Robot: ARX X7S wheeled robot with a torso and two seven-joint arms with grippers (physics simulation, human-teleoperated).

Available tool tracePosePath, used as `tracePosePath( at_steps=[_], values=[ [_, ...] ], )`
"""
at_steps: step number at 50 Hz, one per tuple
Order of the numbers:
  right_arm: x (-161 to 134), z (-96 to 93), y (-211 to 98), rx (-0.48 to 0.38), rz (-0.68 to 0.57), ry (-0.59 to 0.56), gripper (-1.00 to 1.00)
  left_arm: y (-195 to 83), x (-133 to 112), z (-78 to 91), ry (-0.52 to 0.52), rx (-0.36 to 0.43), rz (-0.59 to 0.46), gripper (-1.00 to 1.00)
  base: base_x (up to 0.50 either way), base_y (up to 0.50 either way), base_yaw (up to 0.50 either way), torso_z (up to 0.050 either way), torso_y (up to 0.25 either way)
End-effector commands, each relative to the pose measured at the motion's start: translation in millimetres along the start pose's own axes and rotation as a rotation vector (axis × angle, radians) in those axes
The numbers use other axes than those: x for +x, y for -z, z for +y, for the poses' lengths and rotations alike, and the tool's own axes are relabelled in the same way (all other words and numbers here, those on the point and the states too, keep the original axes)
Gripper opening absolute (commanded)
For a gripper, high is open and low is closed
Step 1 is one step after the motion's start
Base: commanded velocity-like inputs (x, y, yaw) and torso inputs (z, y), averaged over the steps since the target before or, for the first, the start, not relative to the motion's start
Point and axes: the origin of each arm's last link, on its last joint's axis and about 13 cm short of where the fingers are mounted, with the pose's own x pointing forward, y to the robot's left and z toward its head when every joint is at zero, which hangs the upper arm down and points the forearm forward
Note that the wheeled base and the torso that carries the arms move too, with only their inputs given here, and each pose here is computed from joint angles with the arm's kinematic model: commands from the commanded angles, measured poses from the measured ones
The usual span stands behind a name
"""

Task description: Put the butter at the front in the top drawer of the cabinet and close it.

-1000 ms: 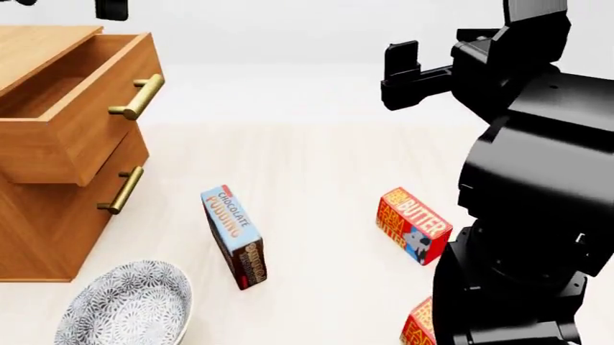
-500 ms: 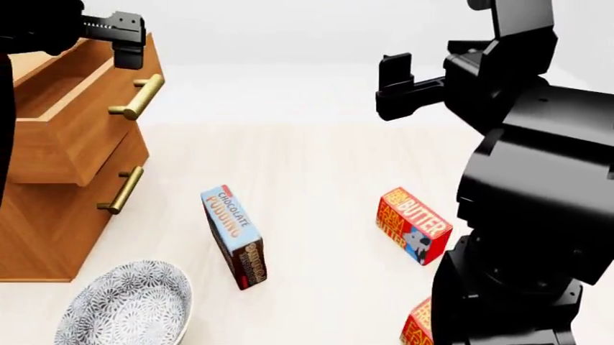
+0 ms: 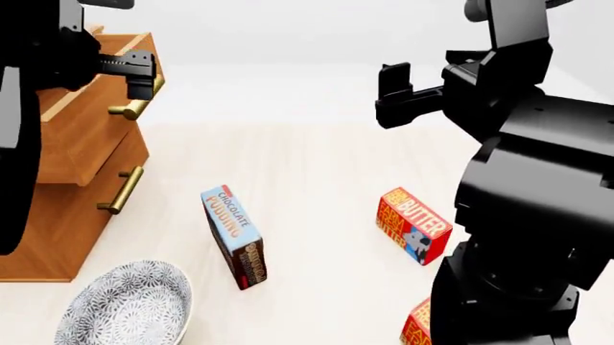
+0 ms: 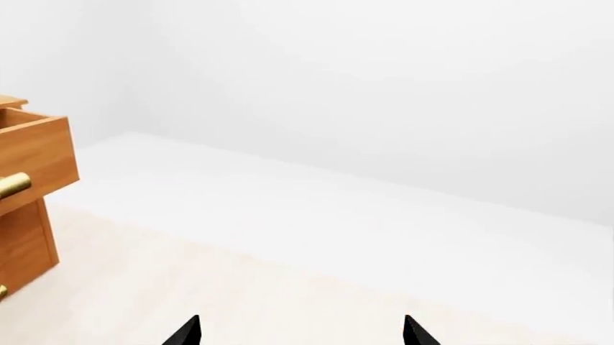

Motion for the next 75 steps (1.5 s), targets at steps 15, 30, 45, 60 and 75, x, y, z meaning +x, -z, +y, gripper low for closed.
tracePosePath(
  at_steps=[15, 30, 45, 60, 75],
  values=[
    [1, 1.9, 0, -0.004, -0.001, -0.013, 1.00, 5, 9, -5.1, 0.261, 0.235, 0.123, 1.00, 0.00, 0.00, 0.00, 0.000, 0.000],
    [-1, 1.0, 0, -0.006, -0.006, -0.018, 1.00, -10, -4, -16.1, 0.407, 0.226, 0.031, 1.00, 0.00, 0.00, 0.00, 0.000, 0.000],
    [-2, 1.2, 2, -0.005, -0.006, -0.020, 1.00, -12, 0, -36.4, 0.546, 0.252, 0.004, 1.00, 0.00, 0.00, 0.00, 0.000, 0.000],
    [-3, -0.2, 4, 0.001, -0.001, -0.014, 1.00, -7, 10, -63.0, 0.671, 0.289, 0.000, 1.00, 0.00, 0.00, 0.00, 0.000, 0.000],
    [-4, -0.7, 5, 0.005, -0.004, -0.021, 1.00, -19, -5, -85.6, 0.774, 0.344, -0.064, 1.00, 0.00, 0.00, 0.00, 0.000, 0.000]
  ],
)
